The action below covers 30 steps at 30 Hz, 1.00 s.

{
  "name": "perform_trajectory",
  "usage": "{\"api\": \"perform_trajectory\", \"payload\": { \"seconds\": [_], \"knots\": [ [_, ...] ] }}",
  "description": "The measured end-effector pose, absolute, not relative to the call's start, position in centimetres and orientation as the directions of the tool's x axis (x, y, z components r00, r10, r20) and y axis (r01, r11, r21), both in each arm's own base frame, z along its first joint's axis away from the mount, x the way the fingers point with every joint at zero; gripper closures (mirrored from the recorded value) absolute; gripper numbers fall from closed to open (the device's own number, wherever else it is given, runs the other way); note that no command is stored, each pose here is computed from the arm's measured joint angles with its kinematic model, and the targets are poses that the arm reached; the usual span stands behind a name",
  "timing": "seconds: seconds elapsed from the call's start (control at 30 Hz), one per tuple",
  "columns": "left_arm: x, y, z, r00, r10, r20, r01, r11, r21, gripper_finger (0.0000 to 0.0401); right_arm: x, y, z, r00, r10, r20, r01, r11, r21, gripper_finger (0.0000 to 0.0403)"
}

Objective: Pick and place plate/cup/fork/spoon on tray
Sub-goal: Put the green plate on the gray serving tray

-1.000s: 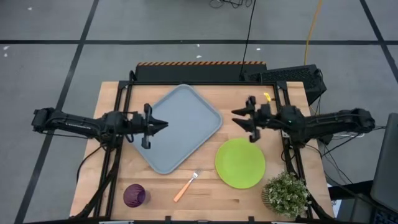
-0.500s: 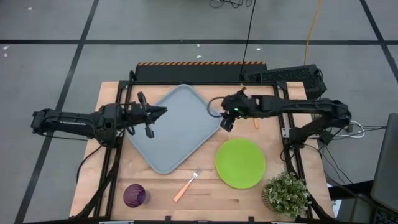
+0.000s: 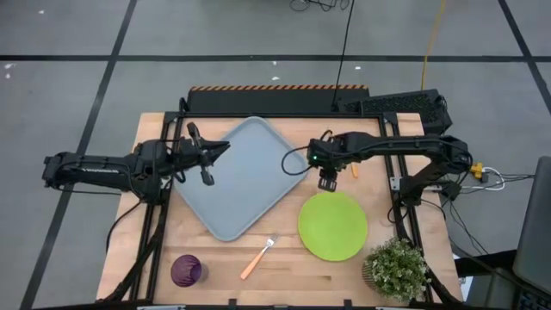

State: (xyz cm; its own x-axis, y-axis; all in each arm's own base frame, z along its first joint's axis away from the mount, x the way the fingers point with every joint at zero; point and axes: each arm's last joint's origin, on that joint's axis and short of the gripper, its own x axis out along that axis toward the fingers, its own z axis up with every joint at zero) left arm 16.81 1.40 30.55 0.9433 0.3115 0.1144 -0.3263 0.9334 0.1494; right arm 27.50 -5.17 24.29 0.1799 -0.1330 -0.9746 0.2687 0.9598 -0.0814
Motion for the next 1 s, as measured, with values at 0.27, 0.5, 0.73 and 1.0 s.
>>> {"api": "perform_trajectory", "payload": {
  "seconds": [0.27, 0.5, 0.73, 1.0],
  "knots": [
    [16.8, 1.4, 30.5, 0.944, 0.31, 0.113, -0.324, 0.936, 0.14, 0.0359, 27.2, -4.2, 24.2, 0.146, -0.069, -0.987, 0.269, 0.963, -0.028, 0.0261],
    [16.8, 1.4, 30.2, 0.947, 0.31, 0.083, -0.317, 0.944, 0.093, 0.0359, 25.5, -3.5, 22.4, 0.006, 0.056, -0.998, 0.367, 0.929, 0.055, 0.0261],
    [16.9, 1.2, 29.9, 0.953, 0.299, 0.044, -0.301, 0.951, 0.065, 0.0359, 22.8, -3.1, 20.5, -0.128, 0.134, -0.983, 0.532, 0.846, 0.046, 0.0261],
    [16.9, 1.2, 29.8, 0.955, 0.295, 0.034, -0.297, 0.948, 0.116, 0.0359, 20.5, -3.1, 21.1, -0.002, 0.165, -0.986, 0.695, 0.71, 0.117, 0.0261]
  ]
}}
